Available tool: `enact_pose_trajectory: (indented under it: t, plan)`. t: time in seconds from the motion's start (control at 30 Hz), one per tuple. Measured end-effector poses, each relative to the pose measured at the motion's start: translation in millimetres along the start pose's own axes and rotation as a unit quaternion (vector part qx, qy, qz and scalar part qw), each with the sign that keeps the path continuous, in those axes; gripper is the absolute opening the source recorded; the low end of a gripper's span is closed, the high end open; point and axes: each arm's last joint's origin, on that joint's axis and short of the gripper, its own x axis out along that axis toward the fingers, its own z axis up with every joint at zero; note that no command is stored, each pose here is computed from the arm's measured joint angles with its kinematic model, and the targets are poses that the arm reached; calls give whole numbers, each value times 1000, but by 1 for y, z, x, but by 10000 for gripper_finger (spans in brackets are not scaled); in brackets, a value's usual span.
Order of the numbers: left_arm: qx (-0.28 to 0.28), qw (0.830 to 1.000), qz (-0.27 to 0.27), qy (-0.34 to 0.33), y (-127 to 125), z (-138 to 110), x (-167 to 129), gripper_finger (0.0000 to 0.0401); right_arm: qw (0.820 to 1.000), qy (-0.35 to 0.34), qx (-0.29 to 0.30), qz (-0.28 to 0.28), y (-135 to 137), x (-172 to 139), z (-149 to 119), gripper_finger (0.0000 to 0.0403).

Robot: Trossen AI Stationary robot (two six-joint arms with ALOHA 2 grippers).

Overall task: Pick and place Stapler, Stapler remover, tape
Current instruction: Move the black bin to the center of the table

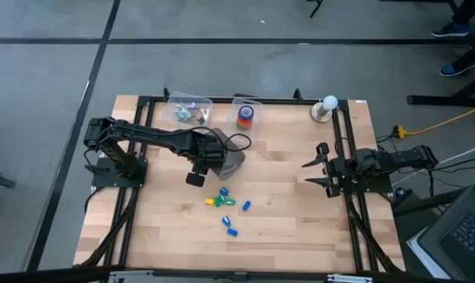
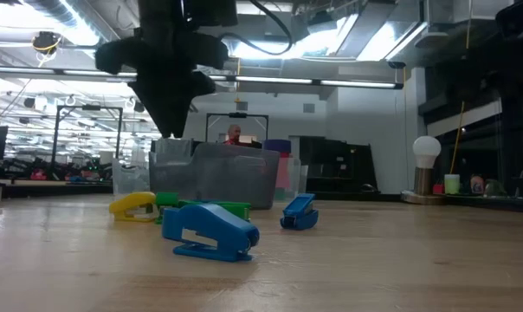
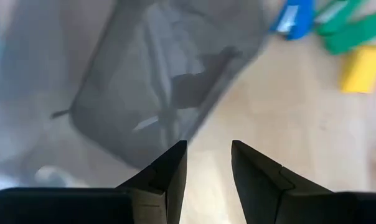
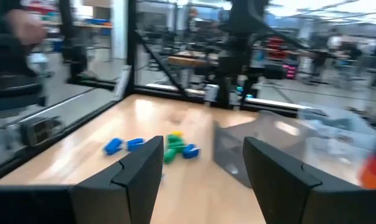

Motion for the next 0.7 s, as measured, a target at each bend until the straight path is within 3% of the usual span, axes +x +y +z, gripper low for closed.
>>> enact_pose_trajectory:
  t: [0.17,0.4,0.7]
  plan:
    - [18,1000,-15,-4,-1,0,0,121,998,-6,-11,59,3,0,0,225]
    - [22,1000,-14,-4,-1,0,0,121,999,1,-37,17,1,0,-1,225]
    - [76,997,-14,-3,-4,-5,18,121,999,1,-50,15,1,0,0,225]
